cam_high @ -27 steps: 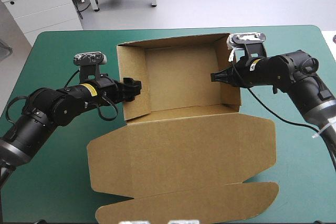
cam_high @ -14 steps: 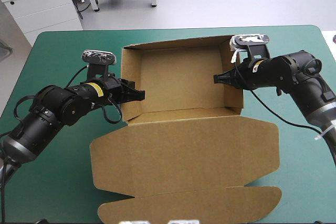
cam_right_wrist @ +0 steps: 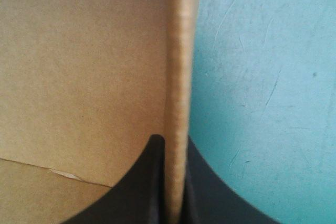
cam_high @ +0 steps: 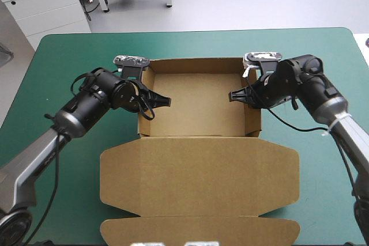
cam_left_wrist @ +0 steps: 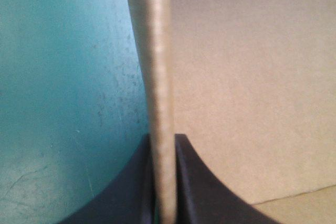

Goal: Fold the box

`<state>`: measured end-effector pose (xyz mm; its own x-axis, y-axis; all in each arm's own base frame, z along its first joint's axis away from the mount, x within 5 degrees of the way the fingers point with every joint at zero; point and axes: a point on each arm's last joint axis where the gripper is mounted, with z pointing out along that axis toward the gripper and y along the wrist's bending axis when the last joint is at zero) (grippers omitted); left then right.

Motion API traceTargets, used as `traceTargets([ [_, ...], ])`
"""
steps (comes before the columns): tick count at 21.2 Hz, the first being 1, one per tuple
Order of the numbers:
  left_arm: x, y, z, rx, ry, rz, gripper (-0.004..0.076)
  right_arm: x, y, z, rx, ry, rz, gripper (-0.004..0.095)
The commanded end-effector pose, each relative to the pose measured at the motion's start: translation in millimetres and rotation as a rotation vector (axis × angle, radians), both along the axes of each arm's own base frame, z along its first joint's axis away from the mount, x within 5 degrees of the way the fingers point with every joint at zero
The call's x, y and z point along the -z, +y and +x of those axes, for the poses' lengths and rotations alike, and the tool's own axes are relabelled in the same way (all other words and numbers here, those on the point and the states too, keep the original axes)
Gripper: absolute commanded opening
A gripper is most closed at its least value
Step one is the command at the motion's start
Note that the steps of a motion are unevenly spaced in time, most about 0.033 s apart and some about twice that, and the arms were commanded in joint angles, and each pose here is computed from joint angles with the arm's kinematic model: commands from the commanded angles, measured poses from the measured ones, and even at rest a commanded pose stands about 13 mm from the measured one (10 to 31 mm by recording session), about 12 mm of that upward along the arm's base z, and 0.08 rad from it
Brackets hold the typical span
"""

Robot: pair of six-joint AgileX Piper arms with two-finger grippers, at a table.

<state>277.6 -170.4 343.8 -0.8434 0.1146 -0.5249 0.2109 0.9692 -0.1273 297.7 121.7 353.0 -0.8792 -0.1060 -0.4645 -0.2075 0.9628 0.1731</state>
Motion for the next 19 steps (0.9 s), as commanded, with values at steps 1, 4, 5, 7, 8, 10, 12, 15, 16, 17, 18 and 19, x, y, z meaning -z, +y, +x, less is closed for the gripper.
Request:
traceTargets([
  [1,-9,-10,9,0.018,-0.006,0.016,-0.0010,-1,8,9,-0.024,-0.019,0.023,0.0000],
  [4,16,-23,28,-0.015,0.097,0.057,-0.0010,22,6,26,0.002,0.009,-0.071,0.0000],
  [5,20,-25,31,-0.026,0.115,0.057,-0.0010,24,6,28,0.009,0.007,-0.080,0.0000],
  [7,39,-31,37,-0.032,0.182,0.074,-0.0010,29,7,32,-0.002,0.000,-0.094,0.0000],
  [8,44,-32,38,-0.034,0.200,0.087,-0.0010,31,7,34,-0.003,0.000,-0.104,0.0000],
  [10,57,-34,40,-0.037,0.251,0.122,-0.0010,37,7,38,0.000,0.007,-0.120,-0.0001],
  [12,64,-35,42,-0.038,0.271,0.130,-0.0010,44,10,42,0.000,0.014,-0.114,-0.0001],
  [15,63,-36,45,-0.039,0.259,0.125,-0.0010,49,11,45,0.000,0.030,-0.112,0.0001],
  [16,63,-36,45,-0.046,0.259,0.123,-0.0010,50,11,45,-0.002,0.035,-0.115,0.0006],
  [17,64,-36,45,-0.063,0.260,0.120,-0.0010,50,11,45,-0.003,0.035,-0.116,0.0019],
  [18,64,-35,45,-0.076,0.257,0.122,-0.0010,50,12,45,-0.012,0.036,-0.112,0.0043],
  [19,64,-35,46,-0.088,0.255,0.124,-0.0009,50,12,45,-0.020,0.034,-0.116,0.0070],
])
